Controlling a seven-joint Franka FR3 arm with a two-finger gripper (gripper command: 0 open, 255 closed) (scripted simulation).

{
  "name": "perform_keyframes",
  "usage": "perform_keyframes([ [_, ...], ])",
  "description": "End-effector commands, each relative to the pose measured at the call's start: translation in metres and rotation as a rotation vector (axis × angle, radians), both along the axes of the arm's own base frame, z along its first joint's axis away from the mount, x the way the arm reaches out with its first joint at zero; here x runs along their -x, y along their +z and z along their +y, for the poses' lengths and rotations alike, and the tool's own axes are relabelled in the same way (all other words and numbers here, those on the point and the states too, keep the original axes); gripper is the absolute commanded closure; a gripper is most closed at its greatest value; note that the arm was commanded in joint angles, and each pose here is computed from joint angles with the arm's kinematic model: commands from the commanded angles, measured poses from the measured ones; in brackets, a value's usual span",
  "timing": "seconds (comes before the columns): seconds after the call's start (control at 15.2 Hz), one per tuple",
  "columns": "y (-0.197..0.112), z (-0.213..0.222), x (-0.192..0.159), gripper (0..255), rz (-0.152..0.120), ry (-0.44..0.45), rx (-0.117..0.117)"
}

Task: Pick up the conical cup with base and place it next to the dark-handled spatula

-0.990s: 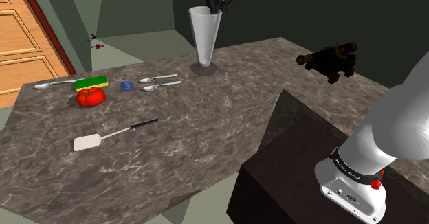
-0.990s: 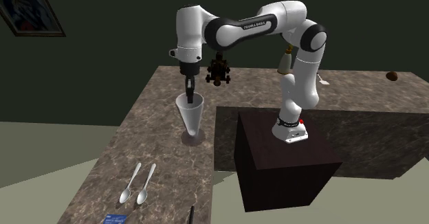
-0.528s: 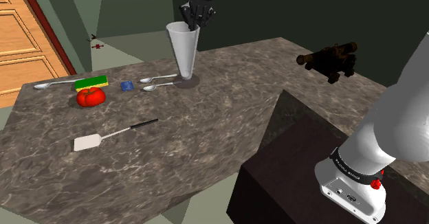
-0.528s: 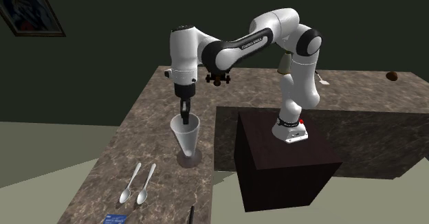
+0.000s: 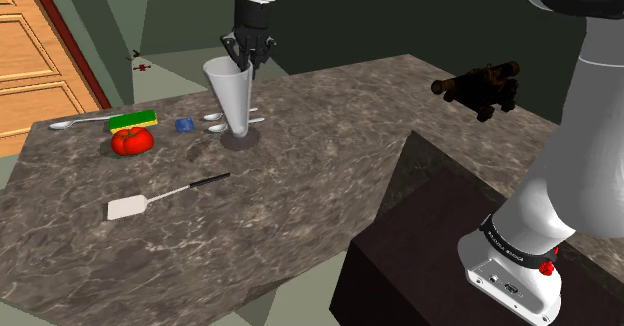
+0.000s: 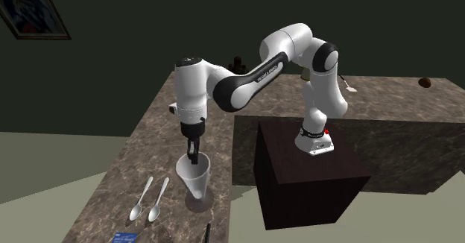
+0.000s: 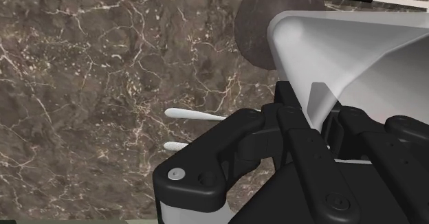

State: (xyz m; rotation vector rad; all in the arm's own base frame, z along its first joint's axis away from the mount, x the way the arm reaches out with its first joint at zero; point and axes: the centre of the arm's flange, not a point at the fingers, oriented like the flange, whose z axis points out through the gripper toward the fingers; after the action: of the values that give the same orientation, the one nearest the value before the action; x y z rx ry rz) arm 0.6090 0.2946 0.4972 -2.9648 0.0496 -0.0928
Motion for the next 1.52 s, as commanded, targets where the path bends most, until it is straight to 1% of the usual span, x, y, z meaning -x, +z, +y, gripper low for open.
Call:
perform_keyframes([
  [0.0, -0.014, 0.01, -0.002, 255, -0.002, -0.001, -0.001],
  [0.86, -0.081, 0.01, -0.002, 255, -0.002, -0.001, -0.001],
  [1.32, -0.081, 0.01, -0.002, 255, -0.002, -0.001, -0.001],
  [1.39, -0.081, 0.01, -0.002, 0, -0.002, -0.001, -0.001],
  [1.45, -0.081, 0.011, -0.002, 0, -0.002, -0.001, -0.001],
])
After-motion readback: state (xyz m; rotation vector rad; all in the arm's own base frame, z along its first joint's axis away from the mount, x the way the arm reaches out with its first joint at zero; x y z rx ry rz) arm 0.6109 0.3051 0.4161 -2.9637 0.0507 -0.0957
